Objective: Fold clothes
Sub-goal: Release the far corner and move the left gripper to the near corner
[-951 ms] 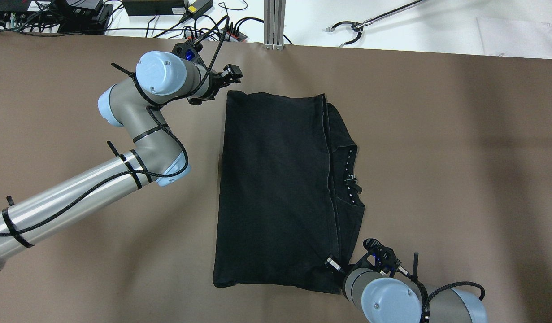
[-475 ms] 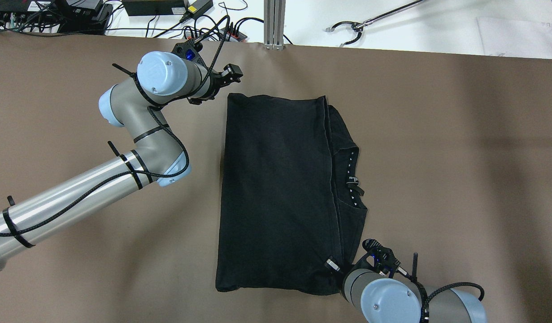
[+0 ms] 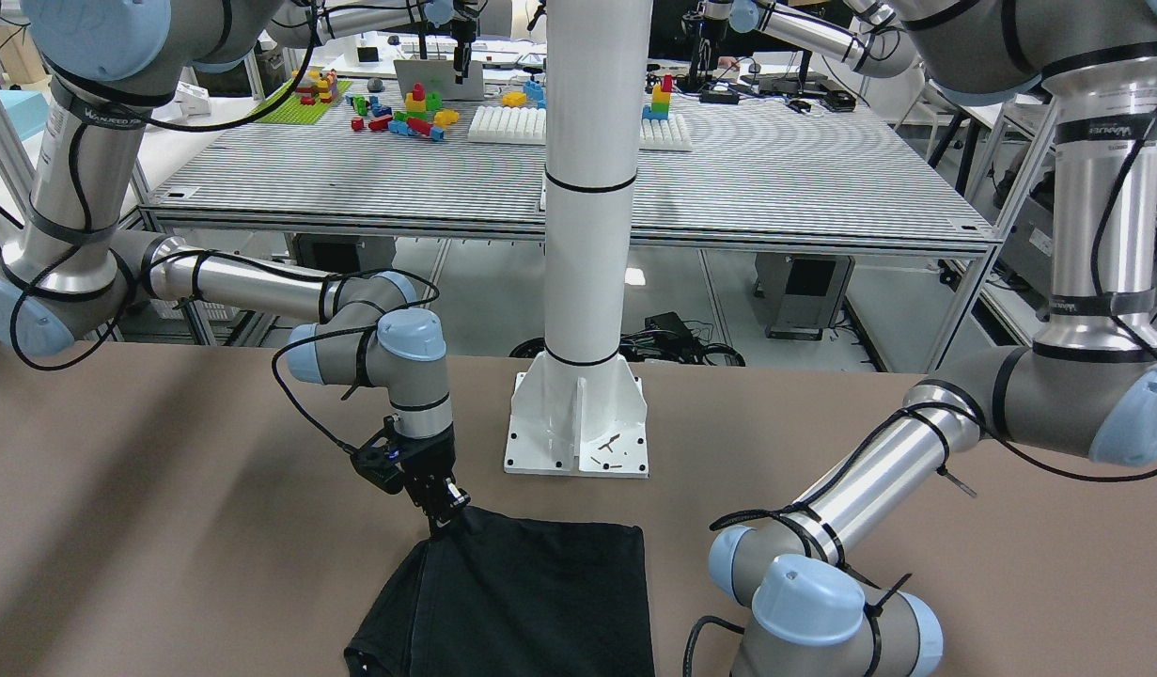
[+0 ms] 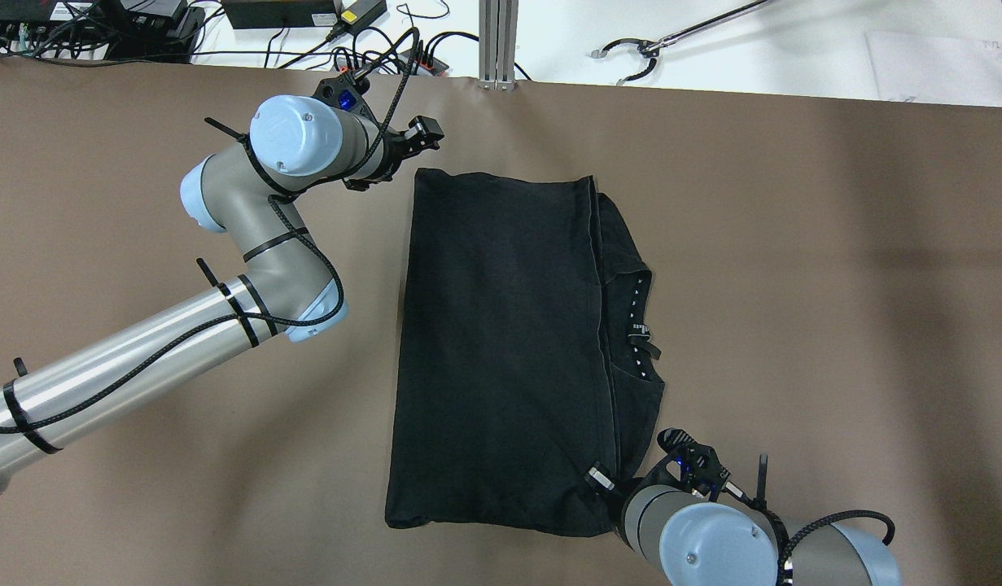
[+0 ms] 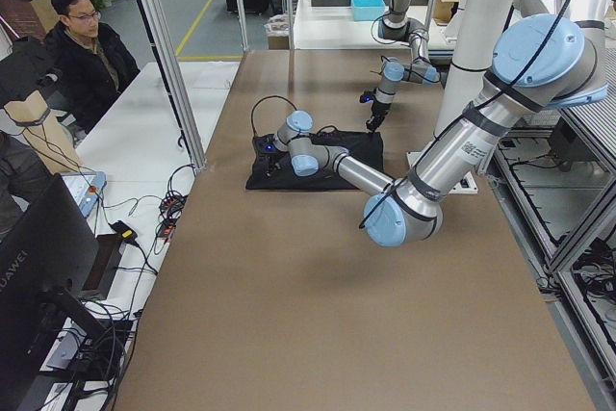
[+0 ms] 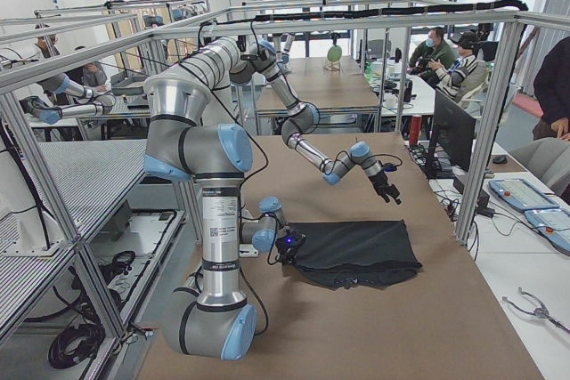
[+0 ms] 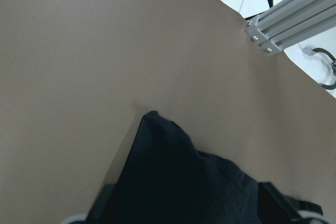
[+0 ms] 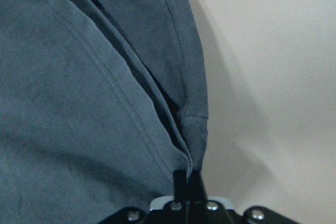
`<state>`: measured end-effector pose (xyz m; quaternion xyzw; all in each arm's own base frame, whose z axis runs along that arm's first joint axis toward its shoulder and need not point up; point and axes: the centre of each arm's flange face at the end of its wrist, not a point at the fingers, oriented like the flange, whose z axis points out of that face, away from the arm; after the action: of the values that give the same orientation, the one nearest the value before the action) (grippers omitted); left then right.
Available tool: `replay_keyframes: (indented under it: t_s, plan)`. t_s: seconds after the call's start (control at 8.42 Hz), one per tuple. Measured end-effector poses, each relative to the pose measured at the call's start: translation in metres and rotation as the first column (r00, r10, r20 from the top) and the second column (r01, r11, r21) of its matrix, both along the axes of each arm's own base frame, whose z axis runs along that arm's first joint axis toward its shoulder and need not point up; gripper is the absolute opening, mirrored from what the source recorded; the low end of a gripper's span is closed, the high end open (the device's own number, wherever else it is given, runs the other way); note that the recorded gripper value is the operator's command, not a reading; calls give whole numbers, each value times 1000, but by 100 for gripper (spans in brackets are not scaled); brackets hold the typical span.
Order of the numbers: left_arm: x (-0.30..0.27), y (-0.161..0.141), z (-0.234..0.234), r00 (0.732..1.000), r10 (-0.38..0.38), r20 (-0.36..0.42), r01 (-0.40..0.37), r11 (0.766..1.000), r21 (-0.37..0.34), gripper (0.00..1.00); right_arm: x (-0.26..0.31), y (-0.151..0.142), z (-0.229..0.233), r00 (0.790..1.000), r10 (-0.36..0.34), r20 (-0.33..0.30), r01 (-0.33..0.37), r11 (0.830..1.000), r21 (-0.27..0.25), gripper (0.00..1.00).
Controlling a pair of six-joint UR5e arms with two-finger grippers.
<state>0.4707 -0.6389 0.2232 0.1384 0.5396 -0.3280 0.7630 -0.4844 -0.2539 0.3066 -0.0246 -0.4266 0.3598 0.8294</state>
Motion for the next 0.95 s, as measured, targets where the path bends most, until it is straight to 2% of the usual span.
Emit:
replay_keyframes:
  t_s: [0.24, 0.48, 0.71, 0.95]
  plan:
    - [6, 62, -5, 999, 30, -37, -32, 998, -58, 94, 2, 2, -1, 1000, -9, -1, 9, 1000, -2, 0]
    - [20, 164, 17, 994, 63, -90, -72, 992, -101, 87, 2, 4, -4, 1000, -26, 10, 26, 1000, -13, 0]
    - [28, 266, 53, 990, 102, -97, -114, 985, -129, 76, 1, 7, -9, 998, -49, 26, 50, 998, -28, 0]
    - [46, 329, 68, 986, 132, -106, -148, 976, -163, 70, 2, 8, -11, 998, -56, 32, 57, 998, -32, 0]
